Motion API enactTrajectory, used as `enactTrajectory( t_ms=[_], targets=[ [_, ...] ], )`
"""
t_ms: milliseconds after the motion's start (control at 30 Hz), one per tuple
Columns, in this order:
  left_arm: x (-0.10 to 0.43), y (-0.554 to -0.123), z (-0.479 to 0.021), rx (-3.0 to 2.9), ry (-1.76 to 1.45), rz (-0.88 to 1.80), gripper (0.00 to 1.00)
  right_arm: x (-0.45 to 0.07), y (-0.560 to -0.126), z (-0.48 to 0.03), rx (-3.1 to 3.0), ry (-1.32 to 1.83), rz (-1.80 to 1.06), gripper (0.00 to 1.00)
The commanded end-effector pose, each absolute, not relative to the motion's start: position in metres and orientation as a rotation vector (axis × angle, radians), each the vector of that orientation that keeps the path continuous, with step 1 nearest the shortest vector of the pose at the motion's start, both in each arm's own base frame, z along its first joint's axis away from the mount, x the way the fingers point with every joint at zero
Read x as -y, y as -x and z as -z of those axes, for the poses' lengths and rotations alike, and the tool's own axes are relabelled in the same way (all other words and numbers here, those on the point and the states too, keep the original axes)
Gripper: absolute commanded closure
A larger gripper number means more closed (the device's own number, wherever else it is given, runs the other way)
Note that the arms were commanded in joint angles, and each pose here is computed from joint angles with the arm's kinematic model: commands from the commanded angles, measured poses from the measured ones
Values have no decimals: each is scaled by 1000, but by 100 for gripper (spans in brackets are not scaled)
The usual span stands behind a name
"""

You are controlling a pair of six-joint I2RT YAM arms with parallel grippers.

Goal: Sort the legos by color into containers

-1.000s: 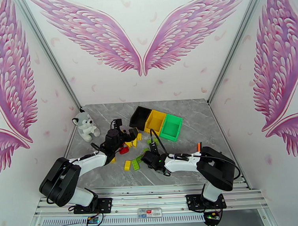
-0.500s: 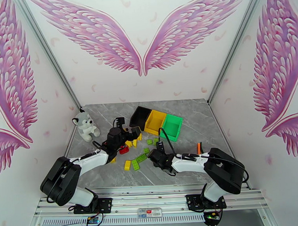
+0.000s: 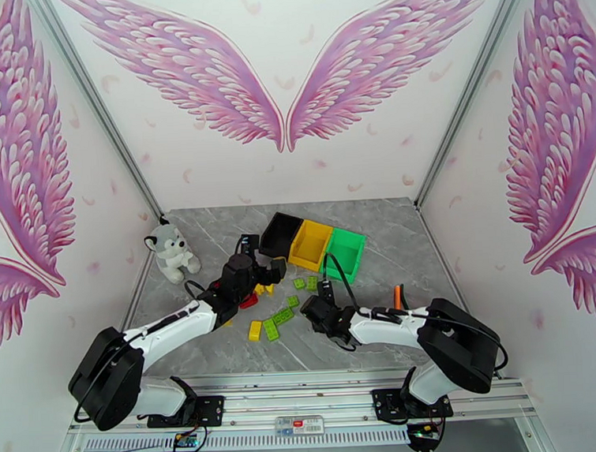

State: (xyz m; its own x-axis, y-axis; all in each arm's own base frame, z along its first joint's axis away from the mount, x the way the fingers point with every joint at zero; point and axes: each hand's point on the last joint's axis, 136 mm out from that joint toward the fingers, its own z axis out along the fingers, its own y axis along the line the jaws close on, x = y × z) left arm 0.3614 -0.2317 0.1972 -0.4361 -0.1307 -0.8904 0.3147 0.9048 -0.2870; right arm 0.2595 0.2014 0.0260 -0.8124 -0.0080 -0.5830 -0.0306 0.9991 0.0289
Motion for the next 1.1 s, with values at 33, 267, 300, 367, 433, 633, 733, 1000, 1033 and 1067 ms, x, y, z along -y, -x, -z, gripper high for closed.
enactTrajectory(
  t_ms=[33, 267, 300, 367, 433, 633, 733, 1000, 1033, 1067],
  targets=[
    [228, -356, -221, -1940, -175, 438, 1, -193, -270, -46, -2478, 1, -73, 64],
    [228, -346, -230, -1937, -221, 373, 1, -148, -317, -107, -2338, -169, -86, 60],
    [229, -345, -231, -1935, -228, 369, 1, -141, -324, -114, -2321, -197, -81, 60],
    [233, -342, -233, -1930, -258, 367, 1, -128, -341, -128, -2287, -250, -73, 60],
    [237, -338, -235, -1923, -288, 359, 1, -119, -357, -136, -2271, -291, -73, 60],
    [248, -330, -239, -1889, -362, 349, 1, -110, -408, -147, -2271, -361, -61, 60],
    [252, -326, -240, -1858, -393, 337, 1, -110, -429, -142, -2300, -372, -58, 49],
    [238, -322, -235, -1901, -304, 319, 1, -120, -446, -141, -2314, -350, -89, 19],
    [237, -321, -233, -1906, -300, 327, 1, -123, -445, -144, -2308, -342, -112, 19],
    [236, -320, -231, -1909, -294, 335, 1, -129, -442, -146, -2302, -320, -142, 18]
  ],
)
